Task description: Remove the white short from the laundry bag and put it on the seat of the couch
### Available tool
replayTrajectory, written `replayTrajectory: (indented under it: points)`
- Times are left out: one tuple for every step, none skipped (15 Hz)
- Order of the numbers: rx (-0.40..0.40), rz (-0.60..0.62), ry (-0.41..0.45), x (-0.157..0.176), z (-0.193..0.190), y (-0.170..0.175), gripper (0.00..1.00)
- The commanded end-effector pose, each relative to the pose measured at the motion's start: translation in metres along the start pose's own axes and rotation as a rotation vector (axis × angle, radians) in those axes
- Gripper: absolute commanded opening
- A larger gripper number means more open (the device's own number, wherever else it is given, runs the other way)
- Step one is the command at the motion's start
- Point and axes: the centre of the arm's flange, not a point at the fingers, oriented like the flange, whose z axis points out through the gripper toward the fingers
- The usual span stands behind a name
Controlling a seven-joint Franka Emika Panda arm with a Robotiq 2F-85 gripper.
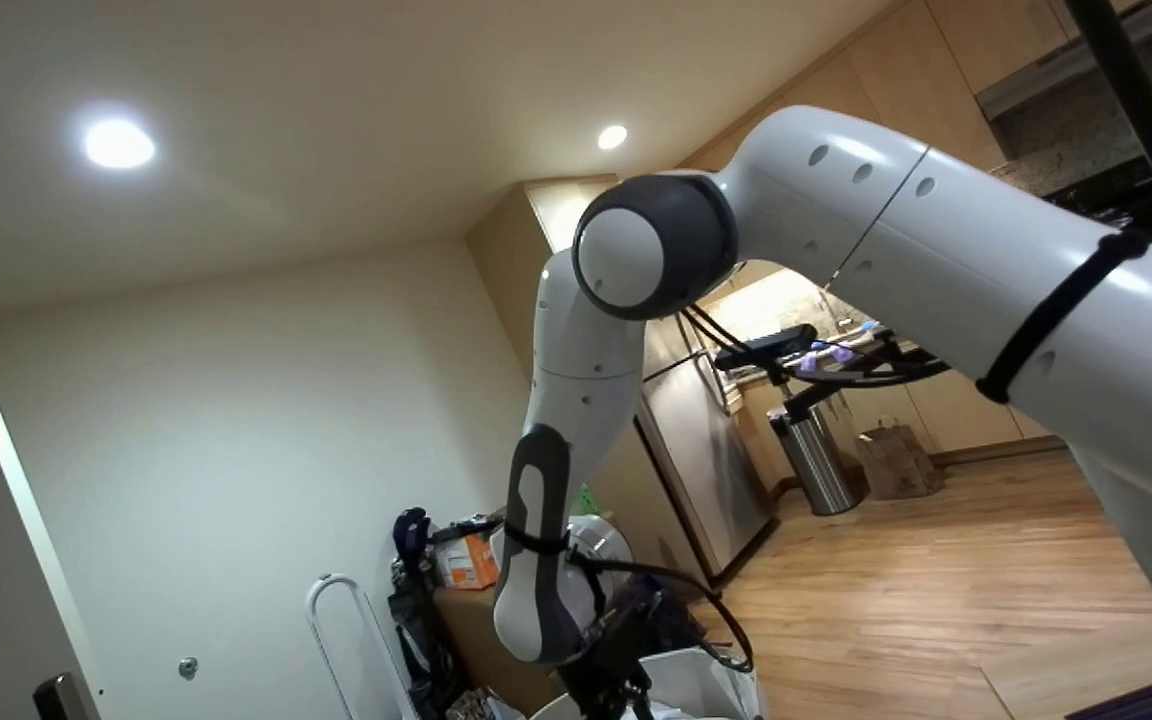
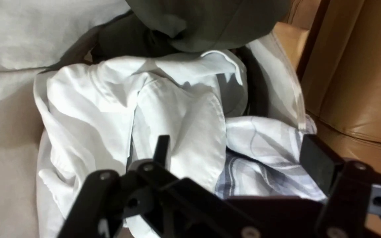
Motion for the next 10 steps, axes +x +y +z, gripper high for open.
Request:
replayTrajectory:
  points:
    - [-0.005,0.034,-0.037,0.023,0.065,-0.002,1.00]
    - [-0.006,0.050,-0.045,0.024,0.078,-0.003,1.00]
    - [-0.011,0.053,-0.051,0.026,0.089,-0.005,1.00]
    - [-0.029,0.069,-0.050,0.028,0.098,-0.004,1.00]
    - [-0.042,0.096,-0.045,0.031,0.104,-0.004,1.00]
    - [-0.045,0.113,-0.036,0.034,0.107,-0.004,1.00]
    - [-0.045,0.131,-0.026,0.037,0.111,-0.004,1.00]
    - [-0.050,0.151,-0.017,0.039,0.115,-0.002,1.00]
    - [-0.059,0.172,-0.006,0.042,0.117,-0.001,1.00]
    - [-0.065,0.185,0.005,0.044,0.119,0.000,1.00]
